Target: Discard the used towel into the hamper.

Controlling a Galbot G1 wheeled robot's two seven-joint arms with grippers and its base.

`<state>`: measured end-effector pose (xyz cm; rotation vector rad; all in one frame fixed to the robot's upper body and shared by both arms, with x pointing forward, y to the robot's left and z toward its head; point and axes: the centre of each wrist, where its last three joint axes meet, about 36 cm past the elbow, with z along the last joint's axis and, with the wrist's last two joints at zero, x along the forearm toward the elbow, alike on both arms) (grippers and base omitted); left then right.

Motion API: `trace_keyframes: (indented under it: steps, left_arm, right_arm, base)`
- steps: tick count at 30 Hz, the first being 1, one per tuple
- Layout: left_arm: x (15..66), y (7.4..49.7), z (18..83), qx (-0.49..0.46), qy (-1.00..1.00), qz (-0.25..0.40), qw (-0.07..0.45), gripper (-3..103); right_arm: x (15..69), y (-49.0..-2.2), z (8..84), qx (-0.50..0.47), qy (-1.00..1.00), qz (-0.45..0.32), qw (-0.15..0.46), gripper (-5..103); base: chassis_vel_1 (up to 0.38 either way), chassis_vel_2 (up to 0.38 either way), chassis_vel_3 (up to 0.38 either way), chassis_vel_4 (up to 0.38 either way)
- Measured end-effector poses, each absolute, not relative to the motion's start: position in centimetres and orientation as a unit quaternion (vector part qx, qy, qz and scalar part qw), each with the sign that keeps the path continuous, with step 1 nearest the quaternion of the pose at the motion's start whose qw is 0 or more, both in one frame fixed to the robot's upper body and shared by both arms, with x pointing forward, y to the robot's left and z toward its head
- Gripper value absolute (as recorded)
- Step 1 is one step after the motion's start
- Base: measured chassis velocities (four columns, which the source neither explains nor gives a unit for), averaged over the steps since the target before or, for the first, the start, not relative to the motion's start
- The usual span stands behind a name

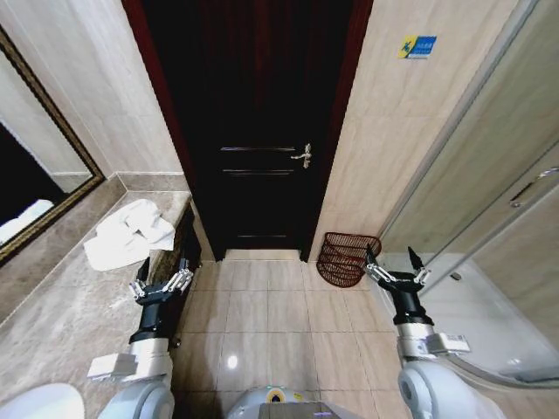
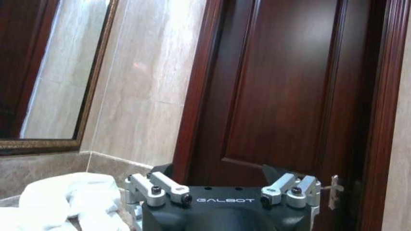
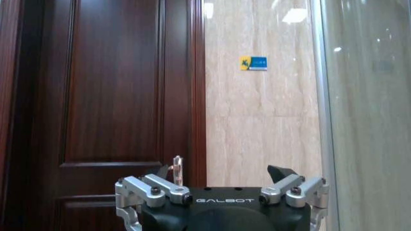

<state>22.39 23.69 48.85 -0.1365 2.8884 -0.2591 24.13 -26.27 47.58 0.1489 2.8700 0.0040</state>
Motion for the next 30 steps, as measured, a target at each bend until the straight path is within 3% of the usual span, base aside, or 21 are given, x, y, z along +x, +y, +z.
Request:
trace_keyframes:
  steps: [9,15,21,30]
  left_arm:
    - [22.3,23.7,49.4,-0.047,0.986,-0.089,0.131,97]
    - [22.4,23.8,50.1,-0.047,0.984,-0.100,0.139,93]
    - [22.2,23.7,49.9,-0.047,0.983,-0.109,0.141,97]
    - [22.2,23.8,50.2,-0.048,0.982,-0.110,0.147,93]
  right_arm:
    - [24.0,-26.5,48.1,0.042,0.988,0.001,0.146,100]
    - [24.1,-26.4,48.2,0.025,0.990,0.013,0.137,100]
    - [24.1,-26.3,48.1,0.025,0.990,0.016,0.137,100]
    - [23.8,-26.4,47.9,0.025,0.990,0.020,0.137,100]
  base:
    - [0.000,0.000,0.000,0.000]
    - [0.000,0.000,0.000,0.000]
    - [0.000,0.000,0.000,0.000]
    - [0.000,0.000,0.000,0.000]
